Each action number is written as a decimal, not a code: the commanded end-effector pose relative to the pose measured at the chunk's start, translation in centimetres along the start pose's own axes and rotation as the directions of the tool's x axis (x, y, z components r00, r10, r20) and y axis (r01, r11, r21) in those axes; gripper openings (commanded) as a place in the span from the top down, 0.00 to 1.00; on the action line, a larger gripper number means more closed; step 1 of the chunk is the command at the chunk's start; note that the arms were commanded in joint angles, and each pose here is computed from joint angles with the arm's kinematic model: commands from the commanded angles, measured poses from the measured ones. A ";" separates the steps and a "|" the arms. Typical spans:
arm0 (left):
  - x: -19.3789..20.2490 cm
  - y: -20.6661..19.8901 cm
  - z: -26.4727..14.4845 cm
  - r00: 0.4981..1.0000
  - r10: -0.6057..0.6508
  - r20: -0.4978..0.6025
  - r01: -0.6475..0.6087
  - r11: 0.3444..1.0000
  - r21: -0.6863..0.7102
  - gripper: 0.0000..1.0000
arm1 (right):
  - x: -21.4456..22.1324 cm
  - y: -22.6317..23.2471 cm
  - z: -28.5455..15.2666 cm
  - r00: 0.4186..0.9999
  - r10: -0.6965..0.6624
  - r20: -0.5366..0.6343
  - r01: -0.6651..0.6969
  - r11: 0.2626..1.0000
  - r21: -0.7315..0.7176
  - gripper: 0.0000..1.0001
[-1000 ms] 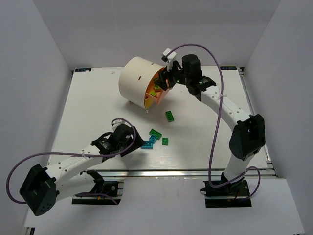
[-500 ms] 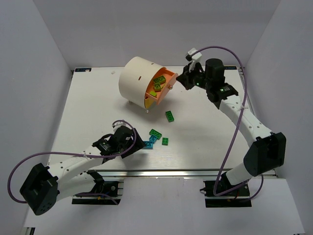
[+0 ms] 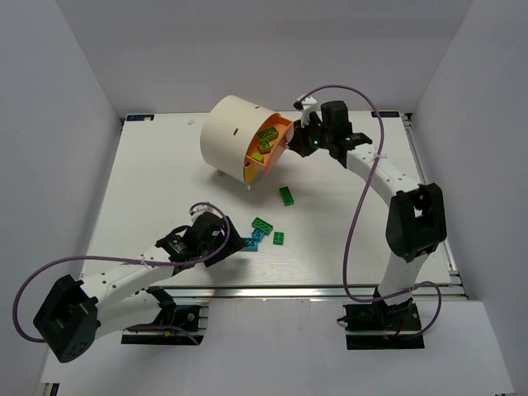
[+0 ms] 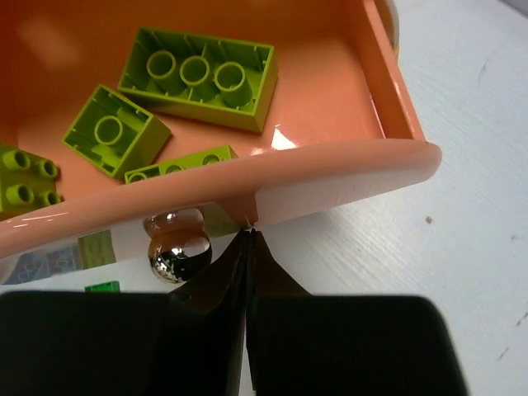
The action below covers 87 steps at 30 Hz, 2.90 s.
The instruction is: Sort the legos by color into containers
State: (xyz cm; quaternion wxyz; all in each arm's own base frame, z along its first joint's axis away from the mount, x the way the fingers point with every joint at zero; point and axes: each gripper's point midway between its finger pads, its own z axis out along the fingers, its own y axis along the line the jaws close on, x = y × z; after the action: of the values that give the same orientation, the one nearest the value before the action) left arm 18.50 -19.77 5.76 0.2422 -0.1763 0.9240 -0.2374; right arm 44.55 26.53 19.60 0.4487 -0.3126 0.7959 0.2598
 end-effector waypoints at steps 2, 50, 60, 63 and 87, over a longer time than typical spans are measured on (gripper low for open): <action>-0.2 -0.2 -0.5 1.000 -0.006 0.015 0.006 1.000 0.019 0.09 | -4.7 0.8 0.5 0.994 -0.034 0.104 0.039 0.998 -0.048 1.00; -0.3 -0.2 -0.2 1.000 0.005 0.006 -0.005 1.000 -0.009 0.08 | -0.5 3.6 6.3 1.000 0.014 0.021 -0.006 0.944 -0.329 0.42; -0.6 -1.0 0.1 1.000 0.010 0.004 -0.010 1.000 -0.010 0.08 | -0.1 3.4 7.2 0.999 0.030 0.023 -0.021 0.949 -0.313 0.57; -0.8 -1.4 0.4 1.000 0.009 0.006 -0.009 1.000 -0.002 0.08 | -0.2 3.4 7.1 0.999 0.030 0.033 -0.018 0.951 -0.310 0.70; -2.1 -3.8 3.9 0.981 0.194 -0.027 -0.195 0.980 -0.049 0.08 | 5.2 3.6 0.3 1.000 0.016 0.014 -0.012 0.964 -0.265 0.74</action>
State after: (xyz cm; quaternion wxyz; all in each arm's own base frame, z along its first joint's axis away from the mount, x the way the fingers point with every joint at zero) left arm 21.96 -22.90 4.07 0.2231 -0.1243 0.9476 -0.1921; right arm 40.45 28.52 14.76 0.3971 -0.3498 0.7607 0.3759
